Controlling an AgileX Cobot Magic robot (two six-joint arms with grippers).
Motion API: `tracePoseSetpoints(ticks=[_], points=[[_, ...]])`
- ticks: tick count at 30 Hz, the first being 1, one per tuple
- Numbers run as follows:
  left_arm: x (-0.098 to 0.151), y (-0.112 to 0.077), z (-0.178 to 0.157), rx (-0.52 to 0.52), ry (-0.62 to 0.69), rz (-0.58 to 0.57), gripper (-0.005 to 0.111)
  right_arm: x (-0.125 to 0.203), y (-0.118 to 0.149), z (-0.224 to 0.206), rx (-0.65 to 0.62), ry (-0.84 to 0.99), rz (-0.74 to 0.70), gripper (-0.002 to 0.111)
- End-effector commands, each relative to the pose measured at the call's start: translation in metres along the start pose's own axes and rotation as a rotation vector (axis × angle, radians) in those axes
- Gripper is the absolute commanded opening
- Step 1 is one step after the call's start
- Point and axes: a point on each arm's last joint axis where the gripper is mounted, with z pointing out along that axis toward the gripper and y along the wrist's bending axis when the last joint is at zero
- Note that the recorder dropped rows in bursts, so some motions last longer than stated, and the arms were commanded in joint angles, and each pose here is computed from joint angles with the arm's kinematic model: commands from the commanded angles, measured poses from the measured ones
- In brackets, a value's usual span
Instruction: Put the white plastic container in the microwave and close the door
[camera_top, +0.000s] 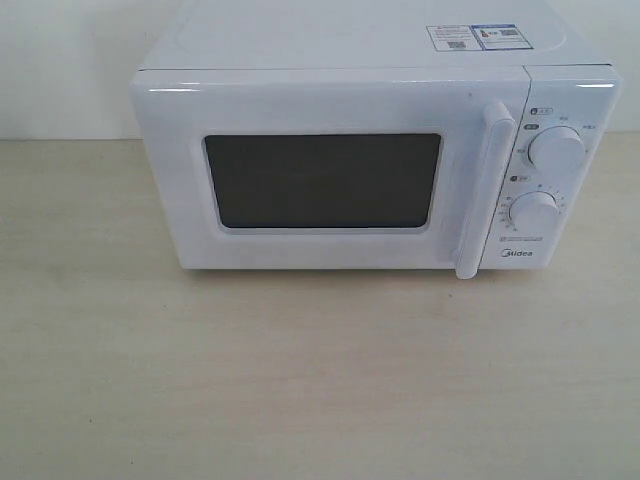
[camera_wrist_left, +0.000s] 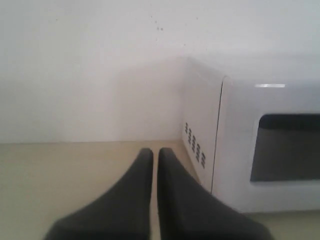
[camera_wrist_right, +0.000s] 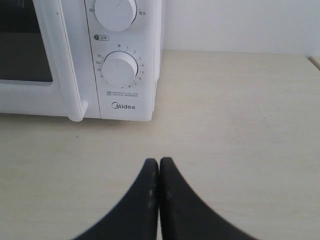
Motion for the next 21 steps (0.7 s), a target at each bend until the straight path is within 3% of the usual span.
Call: tracePoseSetpoints(ticks=[1,5,14,21], points=[[0.013,0.002,-0.001,-0.02,0.084,0.074,0.004,-0.001,0.0,0.0,0.007,-0.01,-0.001,0.0],[0.029,0.003,0.001,-0.023,0.13,0.087,0.004,-0.002,0.0,0.0,0.008,-0.026,-0.001,0.0],[0.033,0.002,0.0,-0.02,0.178,0.086,0.004,-0.003,0.0,0.0,0.007,-0.031,0.002,0.0],[0.033,0.002,0.0,-0.029,0.177,-0.046,0.004,-0.003,0.0,0.0,0.007,-0.031,0.002,0.0]])
